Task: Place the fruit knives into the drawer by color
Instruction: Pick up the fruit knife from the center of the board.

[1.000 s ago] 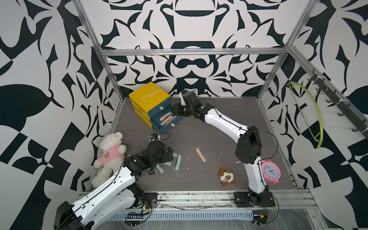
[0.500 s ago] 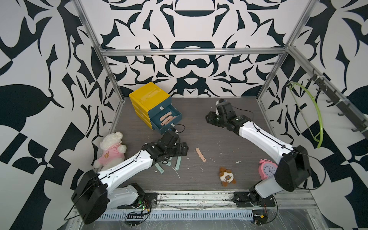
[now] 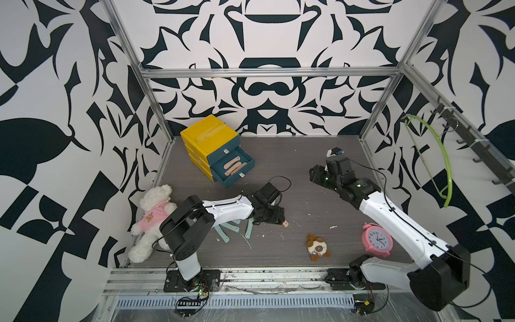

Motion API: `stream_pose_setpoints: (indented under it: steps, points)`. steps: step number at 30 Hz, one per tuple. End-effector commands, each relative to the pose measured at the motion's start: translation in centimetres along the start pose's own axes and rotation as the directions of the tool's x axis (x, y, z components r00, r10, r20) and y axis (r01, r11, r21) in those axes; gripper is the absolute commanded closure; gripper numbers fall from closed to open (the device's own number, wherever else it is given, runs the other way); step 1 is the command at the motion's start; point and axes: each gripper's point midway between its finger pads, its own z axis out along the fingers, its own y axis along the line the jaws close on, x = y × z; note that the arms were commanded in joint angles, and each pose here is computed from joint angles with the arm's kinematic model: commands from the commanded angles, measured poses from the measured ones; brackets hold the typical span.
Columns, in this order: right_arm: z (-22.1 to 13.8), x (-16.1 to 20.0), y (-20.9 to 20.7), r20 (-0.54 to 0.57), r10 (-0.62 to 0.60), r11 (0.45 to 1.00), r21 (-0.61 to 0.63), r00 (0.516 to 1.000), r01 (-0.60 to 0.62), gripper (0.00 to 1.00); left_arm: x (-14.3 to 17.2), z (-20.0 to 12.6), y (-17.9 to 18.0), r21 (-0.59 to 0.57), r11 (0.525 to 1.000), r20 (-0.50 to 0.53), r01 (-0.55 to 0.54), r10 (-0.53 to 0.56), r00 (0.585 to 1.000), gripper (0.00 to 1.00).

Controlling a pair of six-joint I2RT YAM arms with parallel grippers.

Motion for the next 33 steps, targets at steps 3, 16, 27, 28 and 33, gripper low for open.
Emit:
stream_pose_setpoints:
  steps: [3, 16, 27, 28, 33]
  points:
    - [-1.0, -0.1, -0.7, 0.028, -0.013, 1.0, 0.008, 1.0, 0.013, 0.53, 0.0, 1.6, -0.7, -0.034, 0.997, -0.058, -0.071, 0.069, 0.996, 0.3]
    - [-1.0, 0.6, -1.3, 0.018, -0.011, 1.0, 0.011, 1.0, 0.01, 0.53, 0.0, 4.2, -2.7, -0.205, 0.916, -0.117, -0.345, 0.326, 0.938, 0.39]
    - [-1.4, 0.3, -1.3, 0.033, -0.001, 1.0, 0.004, 0.999, 0.001, 0.53, 1.3, 5.5, 0.1, -0.389, 0.8, -0.239, -0.457, 0.391, 0.889, 0.5]
    - [-1.4, 0.3, -1.3, 0.034, 0.0, 1.0, 0.003, 0.999, 0.0, 0.53, 1.4, 5.6, 0.3, -0.392, 0.797, -0.246, -0.459, 0.39, 0.887, 0.52]
    - [-1.6, 0.1, -1.3, 0.041, 0.005, 1.0, 0.0, 0.999, -0.005, 0.53, 1.8, 5.7, 1.1, -0.412, 0.787, -0.26, -0.459, 0.381, 0.887, 0.7]
